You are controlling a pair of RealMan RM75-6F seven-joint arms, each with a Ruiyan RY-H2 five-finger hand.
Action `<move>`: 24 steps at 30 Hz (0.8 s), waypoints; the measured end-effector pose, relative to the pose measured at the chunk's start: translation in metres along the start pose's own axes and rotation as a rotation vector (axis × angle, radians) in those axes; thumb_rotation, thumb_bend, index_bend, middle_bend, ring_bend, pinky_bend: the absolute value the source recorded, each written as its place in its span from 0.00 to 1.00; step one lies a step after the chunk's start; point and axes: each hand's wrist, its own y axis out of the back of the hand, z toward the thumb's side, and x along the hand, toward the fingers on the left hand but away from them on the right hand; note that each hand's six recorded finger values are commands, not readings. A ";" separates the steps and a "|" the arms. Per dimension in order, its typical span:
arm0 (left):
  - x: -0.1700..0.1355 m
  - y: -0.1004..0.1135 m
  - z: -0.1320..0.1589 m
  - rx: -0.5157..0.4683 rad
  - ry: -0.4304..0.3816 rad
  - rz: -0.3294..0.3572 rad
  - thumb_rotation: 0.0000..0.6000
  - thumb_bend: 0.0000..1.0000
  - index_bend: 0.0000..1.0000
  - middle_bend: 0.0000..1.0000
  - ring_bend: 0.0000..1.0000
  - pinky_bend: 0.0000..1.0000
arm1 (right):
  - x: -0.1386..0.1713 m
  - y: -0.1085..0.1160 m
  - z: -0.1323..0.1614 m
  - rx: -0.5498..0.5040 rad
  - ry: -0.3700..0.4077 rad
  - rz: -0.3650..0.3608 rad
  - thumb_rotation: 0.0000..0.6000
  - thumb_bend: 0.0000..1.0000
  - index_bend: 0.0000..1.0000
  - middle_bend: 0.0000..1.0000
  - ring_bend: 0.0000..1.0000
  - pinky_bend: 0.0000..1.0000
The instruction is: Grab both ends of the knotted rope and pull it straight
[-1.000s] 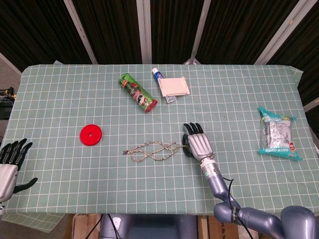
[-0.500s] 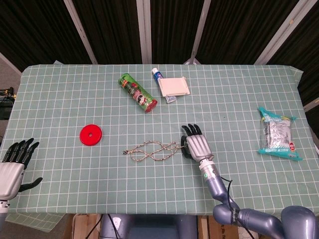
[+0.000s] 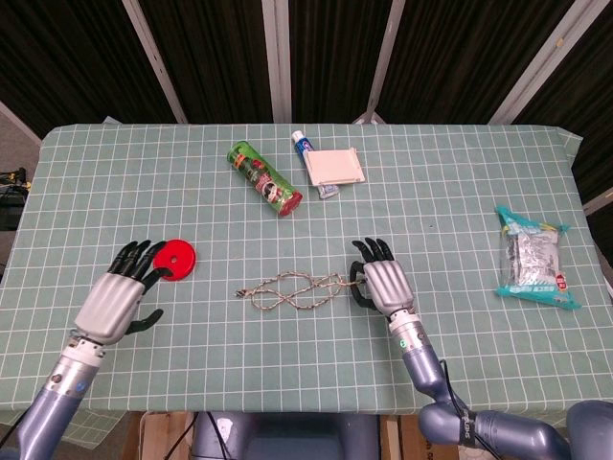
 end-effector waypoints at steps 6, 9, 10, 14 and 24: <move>0.039 -0.023 0.043 -0.026 -0.012 -0.035 1.00 0.34 0.40 0.07 0.00 0.00 | 0.005 0.016 -0.005 0.003 -0.012 -0.017 1.00 0.50 0.61 0.15 0.00 0.00; 0.052 -0.039 0.057 -0.019 -0.003 -0.061 1.00 0.34 0.42 0.08 0.00 0.00 | 0.007 0.021 -0.008 0.005 -0.020 -0.022 1.00 0.50 0.61 0.15 0.00 0.00; 0.056 -0.043 0.059 -0.013 0.002 -0.067 1.00 0.34 0.42 0.09 0.00 0.00 | 0.008 0.022 -0.010 0.005 -0.023 -0.023 1.00 0.50 0.61 0.15 0.00 0.00; 0.067 -0.063 0.064 -0.018 0.038 -0.101 1.00 0.35 0.44 0.09 0.00 0.00 | 0.010 0.025 -0.013 0.003 -0.034 -0.024 1.00 0.50 0.61 0.15 0.00 0.00; 0.087 -0.097 0.080 -0.028 0.099 -0.157 1.00 0.41 0.47 0.10 0.00 0.00 | 0.012 0.027 -0.017 0.005 -0.044 -0.023 1.00 0.50 0.61 0.15 0.00 0.00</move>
